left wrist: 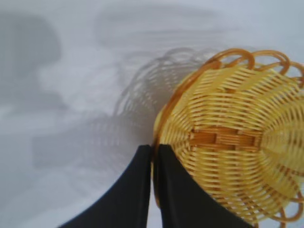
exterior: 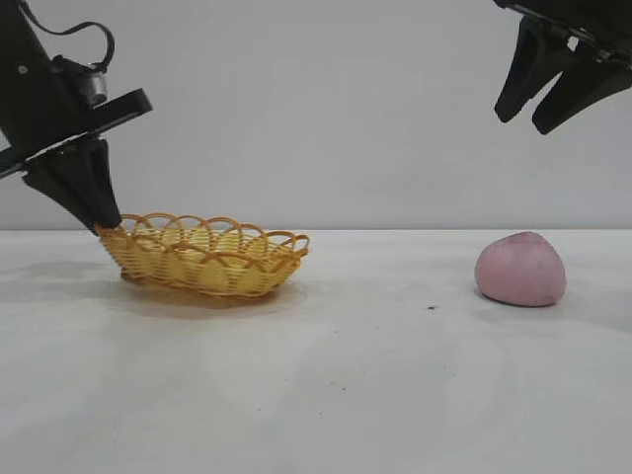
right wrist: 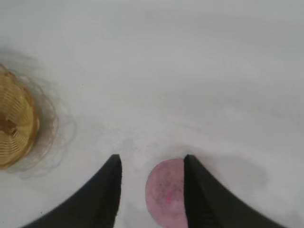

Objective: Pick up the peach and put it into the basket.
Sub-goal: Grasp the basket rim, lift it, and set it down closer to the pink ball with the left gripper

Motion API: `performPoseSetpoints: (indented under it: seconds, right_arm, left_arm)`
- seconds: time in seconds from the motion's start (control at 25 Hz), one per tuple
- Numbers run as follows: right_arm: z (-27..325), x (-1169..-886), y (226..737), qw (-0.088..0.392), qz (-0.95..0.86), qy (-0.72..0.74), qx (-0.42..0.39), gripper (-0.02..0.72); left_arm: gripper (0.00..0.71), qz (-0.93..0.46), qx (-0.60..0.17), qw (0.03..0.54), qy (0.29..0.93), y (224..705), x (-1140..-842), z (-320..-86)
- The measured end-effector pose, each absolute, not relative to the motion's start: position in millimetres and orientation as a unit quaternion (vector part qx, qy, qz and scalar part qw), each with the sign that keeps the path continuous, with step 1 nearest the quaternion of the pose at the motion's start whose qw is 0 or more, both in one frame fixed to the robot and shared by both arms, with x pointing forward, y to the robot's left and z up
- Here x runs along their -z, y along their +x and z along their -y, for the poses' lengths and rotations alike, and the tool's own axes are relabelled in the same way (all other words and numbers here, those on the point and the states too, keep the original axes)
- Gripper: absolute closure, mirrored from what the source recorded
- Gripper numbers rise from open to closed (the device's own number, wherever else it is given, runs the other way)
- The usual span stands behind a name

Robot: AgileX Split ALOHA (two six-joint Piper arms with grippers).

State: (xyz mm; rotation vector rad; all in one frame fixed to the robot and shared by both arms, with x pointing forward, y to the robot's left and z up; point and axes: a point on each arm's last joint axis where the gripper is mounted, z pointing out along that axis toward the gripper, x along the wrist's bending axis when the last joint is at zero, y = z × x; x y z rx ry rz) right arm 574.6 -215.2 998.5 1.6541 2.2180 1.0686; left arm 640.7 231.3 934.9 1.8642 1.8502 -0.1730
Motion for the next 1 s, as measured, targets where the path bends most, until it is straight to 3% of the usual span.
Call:
performPoseSetpoints:
  seconds: [0.12, 0.48, 0.6, 0.76, 1.0]
  right_arm:
    - [215, -998, 575, 0.088, -0.745, 0.555, -0.359, 0.401]
    - [215, -998, 574, 0.086, -0.747, 0.553, -0.358, 0.401]
    - [215, -998, 574, 0.086, -0.746, 0.554, -0.359, 0.401]
    - [215, -999, 574, 0.085, -0.745, 0.555, -0.360, 0.401]
    - [214, -999, 574, 0.083, -0.744, 0.555, -0.362, 0.401]
  left_arm:
    - [0.710, -0.685, 0.078, 0.254, 0.678, 639, -935, -224]
    - [0.710, -0.686, 0.105, 0.275, 0.666, 631, -937, -169]
    - [0.710, -0.705, 0.116, 0.288, 0.637, 630, -935, -166]
    - [0.710, -0.747, 0.144, 0.290, 0.580, 614, -910, -168]
    - [0.710, -0.742, 0.169, 0.335, 0.555, 603, -900, -162]
